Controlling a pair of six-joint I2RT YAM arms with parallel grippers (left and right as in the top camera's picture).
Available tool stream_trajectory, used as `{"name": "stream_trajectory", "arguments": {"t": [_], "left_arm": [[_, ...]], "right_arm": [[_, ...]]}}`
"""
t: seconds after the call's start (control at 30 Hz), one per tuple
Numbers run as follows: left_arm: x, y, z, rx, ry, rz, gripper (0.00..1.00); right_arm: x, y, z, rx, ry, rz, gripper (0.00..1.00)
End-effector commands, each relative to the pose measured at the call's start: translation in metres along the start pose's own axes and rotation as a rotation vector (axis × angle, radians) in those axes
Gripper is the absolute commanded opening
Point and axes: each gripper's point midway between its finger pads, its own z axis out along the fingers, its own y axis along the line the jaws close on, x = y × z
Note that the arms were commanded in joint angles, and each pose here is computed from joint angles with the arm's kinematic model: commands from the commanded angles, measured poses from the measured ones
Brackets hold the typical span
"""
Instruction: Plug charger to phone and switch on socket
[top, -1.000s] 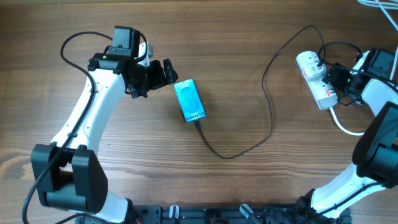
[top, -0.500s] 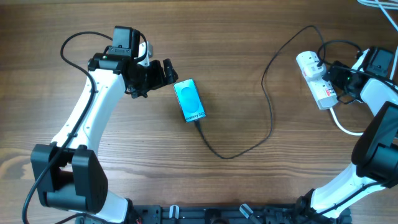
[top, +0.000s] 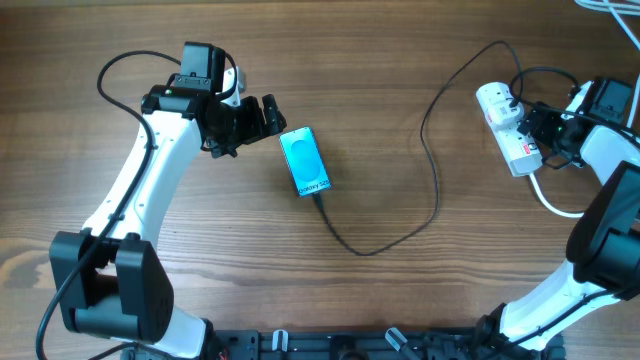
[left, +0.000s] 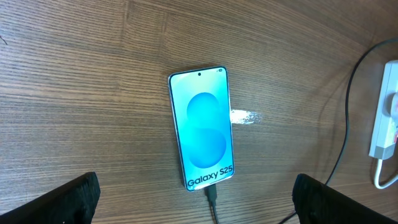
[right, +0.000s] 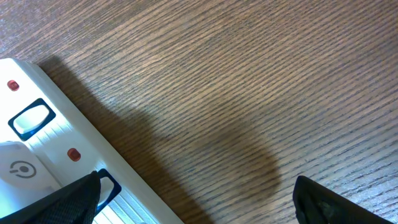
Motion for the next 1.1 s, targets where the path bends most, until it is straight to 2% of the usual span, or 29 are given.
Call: {"name": "stream_trajectory", "arguments": {"t": [0.0,0.2,0.4,0.47,0.57,0.67,0.73,0.87,1.07], "left_arm": [[-0.002,0.0,-0.004,-0.005,-0.015,0.008,1.0],[-0.002,0.0,-0.004,-0.005,-0.015,0.008,1.0],[-0.002,0.0,-0.004,-0.005,-0.015,0.008,1.0],[-0.002,0.0,-0.004,-0.005,-0.015,0.008,1.0],[-0.002,0.0,-0.004,-0.005,-0.015,0.008,1.0],[-0.002,0.0,-0.004,-0.005,-0.015,0.008,1.0],[-0.002,0.0,-0.004,-0.005,-0.015,0.008,1.0],[-0.002,0.0,-0.004,-0.005,-0.015,0.008,1.0],[-0.002,0.0,-0.004,-0.005,-0.015,0.008,1.0]], "right_arm": [[0.031,0.002,0.018,-0.013,0.1,-0.053,1.0],[0.033,0.005,0.018,-0.033,0.108,-0.098,0.98],[0.03,-0.011,0.018,0.125,0.091,-0.133,0.98],[0.028,-0.005,0.018,0.123,0.08,-0.148,0.99],[0.011,-0.005,0.008,0.08,0.066,-0.062,1.0],[-0.015,-0.006,-0.026,-0.009,0.086,0.066,1.0],[-0.024,-0.002,-0.04,-0.016,0.107,0.048,1.0],[-0.018,0.012,-0.036,-0.066,0.131,0.023,1.0],[0.01,0.01,-0.006,-0.018,0.187,0.02,1.0]]}}
